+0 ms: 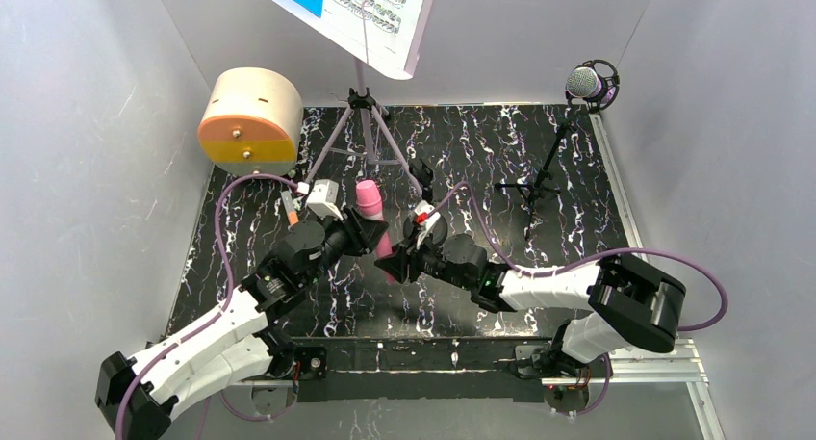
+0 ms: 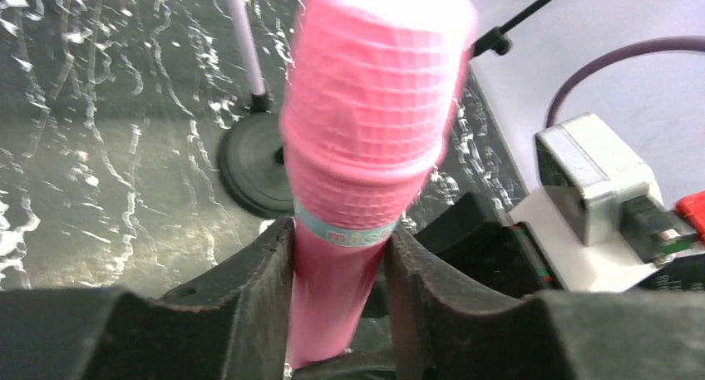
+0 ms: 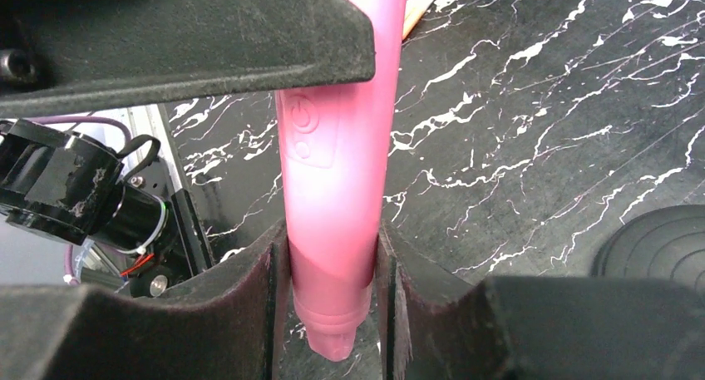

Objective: Pack up the instrument practice props
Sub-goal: Place the microphone at the center of the board.

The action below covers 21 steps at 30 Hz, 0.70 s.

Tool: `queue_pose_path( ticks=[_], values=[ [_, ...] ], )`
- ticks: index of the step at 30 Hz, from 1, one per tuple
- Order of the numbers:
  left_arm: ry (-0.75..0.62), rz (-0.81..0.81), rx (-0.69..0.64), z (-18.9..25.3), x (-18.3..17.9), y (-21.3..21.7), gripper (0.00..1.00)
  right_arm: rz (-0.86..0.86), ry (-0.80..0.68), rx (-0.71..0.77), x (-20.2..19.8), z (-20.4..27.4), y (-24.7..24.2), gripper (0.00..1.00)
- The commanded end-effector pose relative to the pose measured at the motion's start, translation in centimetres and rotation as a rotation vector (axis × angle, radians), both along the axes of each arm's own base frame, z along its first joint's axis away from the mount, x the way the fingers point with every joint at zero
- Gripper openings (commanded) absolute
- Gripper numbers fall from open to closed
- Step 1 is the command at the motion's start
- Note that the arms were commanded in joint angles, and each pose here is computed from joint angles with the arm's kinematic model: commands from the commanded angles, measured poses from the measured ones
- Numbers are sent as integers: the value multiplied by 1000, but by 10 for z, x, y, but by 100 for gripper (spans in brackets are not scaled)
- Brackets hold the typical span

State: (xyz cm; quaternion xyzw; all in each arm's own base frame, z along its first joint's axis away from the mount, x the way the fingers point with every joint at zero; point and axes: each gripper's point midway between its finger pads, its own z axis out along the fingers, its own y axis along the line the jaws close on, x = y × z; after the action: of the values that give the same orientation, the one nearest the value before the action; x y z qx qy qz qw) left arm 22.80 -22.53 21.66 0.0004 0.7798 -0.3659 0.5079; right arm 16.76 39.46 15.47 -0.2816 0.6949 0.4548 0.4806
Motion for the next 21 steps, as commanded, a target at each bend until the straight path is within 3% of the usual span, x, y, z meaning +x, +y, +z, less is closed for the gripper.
queue_pose_path(
  ticks=[1, 7, 12, 15, 21],
  values=[
    [-21, 21, -91, 10, 5, -5, 25, -19, -37, 114, 6, 34, 9, 4],
    [-12, 107, -74, 3, 16, 6, 8, -86, -64, 111, 14, 34, -4, 44],
    [-17, 253, -41, -1, 31, 30, 0, -187, -110, 71, 25, 27, -28, 68],
    [-18, 342, -24, 1, 41, 48, 0, -243, -147, 48, 31, 25, -43, 77],
    [3, 543, -3, 2, 61, 100, 0, -299, -218, 23, 36, 25, -64, 87]
  ],
)
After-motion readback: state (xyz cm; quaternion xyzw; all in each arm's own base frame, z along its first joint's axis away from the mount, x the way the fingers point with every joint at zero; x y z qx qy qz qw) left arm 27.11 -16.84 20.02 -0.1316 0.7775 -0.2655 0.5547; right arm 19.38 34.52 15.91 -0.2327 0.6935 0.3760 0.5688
